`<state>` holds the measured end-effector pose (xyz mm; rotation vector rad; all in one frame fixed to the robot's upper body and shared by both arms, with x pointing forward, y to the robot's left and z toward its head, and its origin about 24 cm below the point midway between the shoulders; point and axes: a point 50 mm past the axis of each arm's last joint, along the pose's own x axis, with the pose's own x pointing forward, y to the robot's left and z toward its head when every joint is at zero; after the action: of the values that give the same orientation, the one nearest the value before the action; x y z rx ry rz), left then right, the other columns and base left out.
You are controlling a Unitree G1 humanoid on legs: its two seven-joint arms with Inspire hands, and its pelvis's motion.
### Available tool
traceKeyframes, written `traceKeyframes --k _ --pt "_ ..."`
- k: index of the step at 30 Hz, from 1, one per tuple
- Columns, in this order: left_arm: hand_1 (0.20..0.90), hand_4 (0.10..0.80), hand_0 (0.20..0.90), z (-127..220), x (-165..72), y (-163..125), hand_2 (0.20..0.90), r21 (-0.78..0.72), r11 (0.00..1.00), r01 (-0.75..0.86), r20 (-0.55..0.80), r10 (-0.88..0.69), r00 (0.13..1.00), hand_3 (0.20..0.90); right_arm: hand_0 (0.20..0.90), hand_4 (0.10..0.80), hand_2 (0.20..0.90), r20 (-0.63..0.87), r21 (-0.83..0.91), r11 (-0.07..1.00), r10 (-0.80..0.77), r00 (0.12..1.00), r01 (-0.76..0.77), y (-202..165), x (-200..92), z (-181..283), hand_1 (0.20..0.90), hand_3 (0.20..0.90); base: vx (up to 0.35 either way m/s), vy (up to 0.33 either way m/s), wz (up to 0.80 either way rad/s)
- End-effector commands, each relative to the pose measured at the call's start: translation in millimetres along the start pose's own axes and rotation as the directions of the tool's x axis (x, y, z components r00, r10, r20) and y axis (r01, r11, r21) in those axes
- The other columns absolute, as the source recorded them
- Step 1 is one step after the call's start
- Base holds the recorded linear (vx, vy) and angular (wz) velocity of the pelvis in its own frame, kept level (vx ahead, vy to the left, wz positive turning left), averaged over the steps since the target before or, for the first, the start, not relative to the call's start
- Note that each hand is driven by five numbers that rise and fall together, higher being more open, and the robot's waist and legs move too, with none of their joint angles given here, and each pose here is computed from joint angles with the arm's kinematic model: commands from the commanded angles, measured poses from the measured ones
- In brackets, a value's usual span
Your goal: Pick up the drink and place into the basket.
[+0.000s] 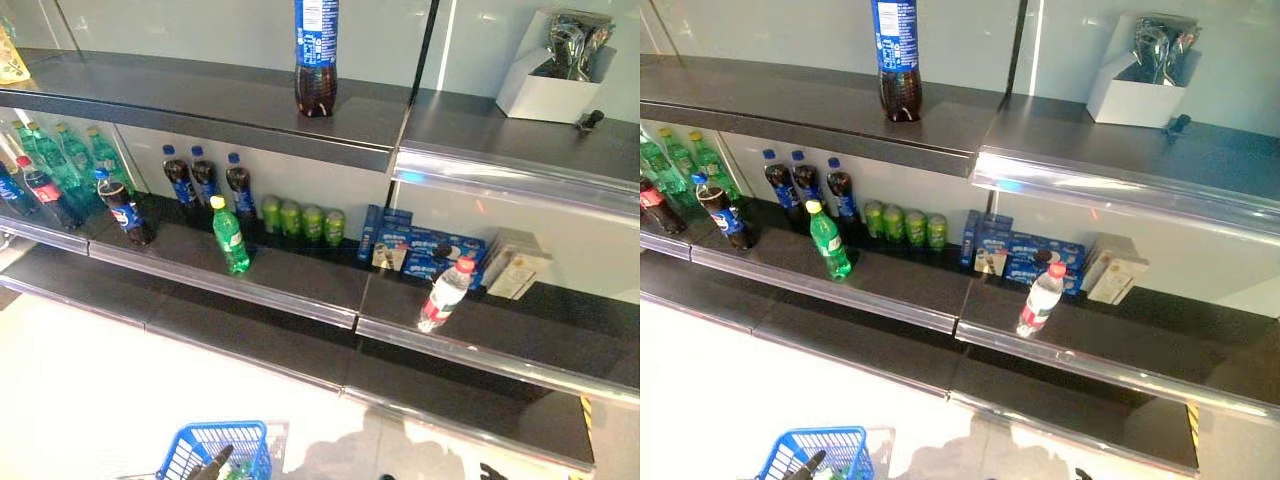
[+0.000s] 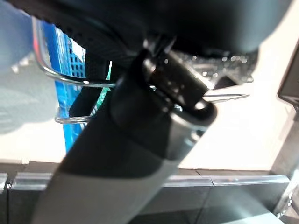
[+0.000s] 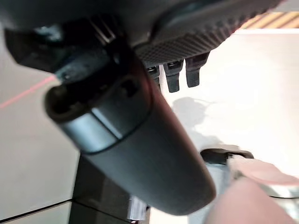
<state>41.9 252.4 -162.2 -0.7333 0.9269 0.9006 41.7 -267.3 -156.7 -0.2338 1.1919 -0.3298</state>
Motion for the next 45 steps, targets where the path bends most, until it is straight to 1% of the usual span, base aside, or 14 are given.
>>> traceKeyframes --k 1,8,9,10,11,14,16,18,22,27,32,36,40,45 --pt "0.3 0.1 0.3 85.2 4.5 -59.1 0.3 0.115 0.962 0.248 0.293 -0.271 0.917 0.2 0.9 0.8 0.9 0.054 0.045 0.997 -0.062 0.997 0.06 -23.5 7.0 24.8 0.9 0.9 0.036 -0.055 0.08" --pt "0.3 0.1 0.3 89.9 4.0 -73.7 0.3 0.165 0.945 0.283 0.282 -0.32 0.905 0.2 0.9 0.8 0.9 0.087 0.046 0.999 -0.029 0.996 0.025 -16.5 7.2 30.1 0.9 0.9 -0.002 -0.106 0.01" --pt "0.3 0.1 0.3 94.6 3.4 -82.5 0.3 0.183 0.935 0.304 0.286 -0.346 0.893 0.2 0.9 0.8 0.9 0.097 0.059 0.998 -0.023 0.995 0.018 -15.3 7.7 34.0 0.9 0.9 -0.052 -0.134 0.09" --pt "0.3 0.1 0.3 94.7 3.4 -82.6 0.3 0.182 0.935 0.304 0.286 -0.346 0.893 0.2 0.9 0.8 0.9 0.097 0.059 0.998 -0.023 0.995 0.017 -15.3 7.7 34.1 0.9 0.9 -0.168 -0.259 0.31" --pt "0.3 0.1 0.3 99.3 2.6 -97.7 0.3 0.157 0.925 0.346 0.301 -0.378 0.875 0.2 0.9 0.8 0.9 0.112 0.064 0.998 -0.015 0.994 0.008 -15.4 9.2 42.1 0.9 0.9 -0.182 -0.231 0.4" --pt "0.3 0.1 0.3 96.1 1.7 -104.5 0.3 0.159 0.91 0.383 0.292 -0.414 0.862 0.2 0.9 0.8 0.9 0.125 0.06 0.998 -0.01 0.992 0.003 -16.1 9.6 45.4 0.9 0.9 -0.146 -0.155 0.59" --pt "0.3 0.1 0.3 84.5 -2.6 -126.4 0.3 0.173 0.864 0.474 0.259 -0.504 0.824 0.2 0.9 0.8 0.9 0.156 0.051 0.999 -0.025 0.987 0.018 -22.6 11.8 60.6 0.9 0.9 -0.308 -0.174 0.84" --pt "0.3 0.1 0.3 83.0 -2.6 -133.8 0.3 0.176 0.86 0.479 0.236 -0.509 0.828 0.2 0.9 0.8 0.9 0.133 0.053 0.998 -0.053 0.99 0.047 -27.9 12.2 58.3 0.9 0.9 -0.151 -0.043 1.61" --pt "0.3 0.1 0.3 76.8 0.6 -125.2 0.3 0.185 0.871 0.454 0.193 -0.486 0.852 0.2 0.9 0.8 0.9 0.066 0.038 0.995 -0.092 0.994 0.089 -39.7 10.0 38.6 0.9 0.9 -0.022 0.019 0.8" --pt "0.3 0.1 0.3 74.0 3.5 -111.3 0.3 0.195 0.887 0.419 0.183 -0.452 0.873 0.2 0.9 0.8 0.9 0.047 0.013 0.995 -0.099 0.994 0.098 -46.2 7.4 25.9 0.9 0.9 0.117 0.089 1.0" --pt "0.3 0.1 0.3 62.7 3.7 -97.2 0.3 0.236 0.872 0.43 0.159 -0.471 0.868 0.2 0.9 0.8 0.9 0.085 0.034 0.996 -0.083 0.993 0.081 -37.8 9.3 37.7 0.9 0.9 0.204 0.23 0.89" --pt "0.3 0.1 0.3 62.3 2.4 -95.3 0.3 0.257 0.858 0.444 0.147 -0.489 0.859 0.2 0.9 0.8 0.9 0.122 0.02 0.999 -0.043 0.992 0.041 -24.5 10.3 47.7 0.9 0.9 0.217 0.224 0.32" --pt "0.3 0.1 0.3 61.1 1.3 -102.0 0.3 0.29 0.837 0.464 0.13 -0.515 0.847 0.2 0.9 0.8 0.9 0.128 0.028 0.999 -0.027 0.991 0.024 -12.7 10.1 49.5 0.9 0.9 0.183 0.256 0.08" --pt "0.3 0.1 0.3 68.8 -2.6 -130.2 0.3 0.303 0.805 0.51 0.133 -0.566 0.813 0.2 0.9 0.8 0.9 0.117 0.027 0.999 -0.024 0.993 0.021 -4.7 8.5 42.8 0.9 0.9 0.145 0.248 0.12"
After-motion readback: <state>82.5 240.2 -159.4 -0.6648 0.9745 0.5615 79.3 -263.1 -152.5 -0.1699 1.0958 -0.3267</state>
